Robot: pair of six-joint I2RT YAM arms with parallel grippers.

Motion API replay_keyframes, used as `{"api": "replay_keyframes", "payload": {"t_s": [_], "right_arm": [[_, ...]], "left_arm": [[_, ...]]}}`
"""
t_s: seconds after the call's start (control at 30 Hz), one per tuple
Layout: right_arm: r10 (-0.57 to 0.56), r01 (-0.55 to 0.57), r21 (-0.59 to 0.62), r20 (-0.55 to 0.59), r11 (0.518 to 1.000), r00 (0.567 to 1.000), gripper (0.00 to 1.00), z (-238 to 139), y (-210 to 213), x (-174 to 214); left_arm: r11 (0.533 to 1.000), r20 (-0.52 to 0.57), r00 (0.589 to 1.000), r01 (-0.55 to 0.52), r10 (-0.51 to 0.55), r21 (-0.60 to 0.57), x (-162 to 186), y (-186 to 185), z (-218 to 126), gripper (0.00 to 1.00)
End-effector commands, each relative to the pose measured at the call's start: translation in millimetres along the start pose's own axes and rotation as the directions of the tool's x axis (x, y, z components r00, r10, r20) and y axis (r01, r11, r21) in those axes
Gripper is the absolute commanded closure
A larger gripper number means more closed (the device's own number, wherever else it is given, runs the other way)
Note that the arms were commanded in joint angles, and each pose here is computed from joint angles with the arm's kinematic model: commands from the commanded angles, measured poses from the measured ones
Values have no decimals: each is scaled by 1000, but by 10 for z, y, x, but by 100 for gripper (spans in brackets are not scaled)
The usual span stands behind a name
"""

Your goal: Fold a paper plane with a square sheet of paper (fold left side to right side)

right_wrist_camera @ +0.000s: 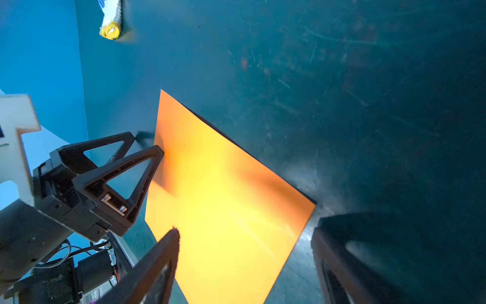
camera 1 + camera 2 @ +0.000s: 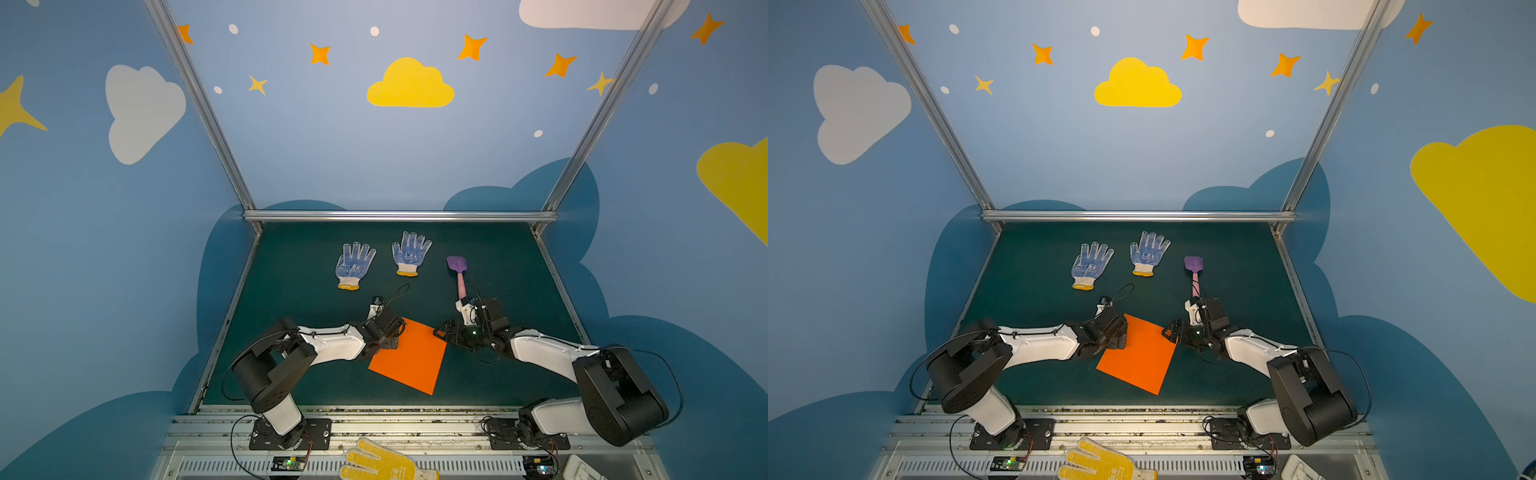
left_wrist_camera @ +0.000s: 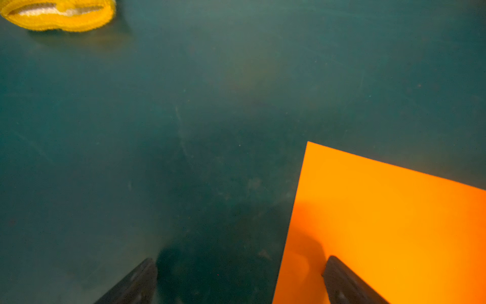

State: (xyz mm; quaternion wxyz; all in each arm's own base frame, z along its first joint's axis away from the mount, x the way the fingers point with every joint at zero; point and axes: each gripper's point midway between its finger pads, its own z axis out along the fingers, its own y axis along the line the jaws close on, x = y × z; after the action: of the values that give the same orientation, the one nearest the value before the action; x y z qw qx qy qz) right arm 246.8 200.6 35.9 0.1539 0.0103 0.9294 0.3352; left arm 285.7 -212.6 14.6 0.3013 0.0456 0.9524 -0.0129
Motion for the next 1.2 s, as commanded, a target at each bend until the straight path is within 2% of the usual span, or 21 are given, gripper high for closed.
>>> {"api": "replay_keyframes", "payload": {"t_s": [0.0,0.4,0.77,1.03,1.17], "right_arm": [[84,-62,168,-127,984,988,18,79,-474,425],[89,-87,17,-191,996,978,19,372,-36,575],[36,-68,-152,-201,986,979,17,283,470,587],[49,-73,-130,-181,989,982,19,180,417,709],[64,-86,-117,-175,989,982,25,141,349,775]], "left_arm": [[990,-192,977,-113,95,-88,586,288,143,0],[990,-199,976,-109,90,-88,600,285,157,0],[991,-198,977,-104,85,-88,598,281,157,0],[991,-196,977,-98,80,-86,593,273,159,0],[992,-194,978,-96,78,-85,598,273,150,0]]}}
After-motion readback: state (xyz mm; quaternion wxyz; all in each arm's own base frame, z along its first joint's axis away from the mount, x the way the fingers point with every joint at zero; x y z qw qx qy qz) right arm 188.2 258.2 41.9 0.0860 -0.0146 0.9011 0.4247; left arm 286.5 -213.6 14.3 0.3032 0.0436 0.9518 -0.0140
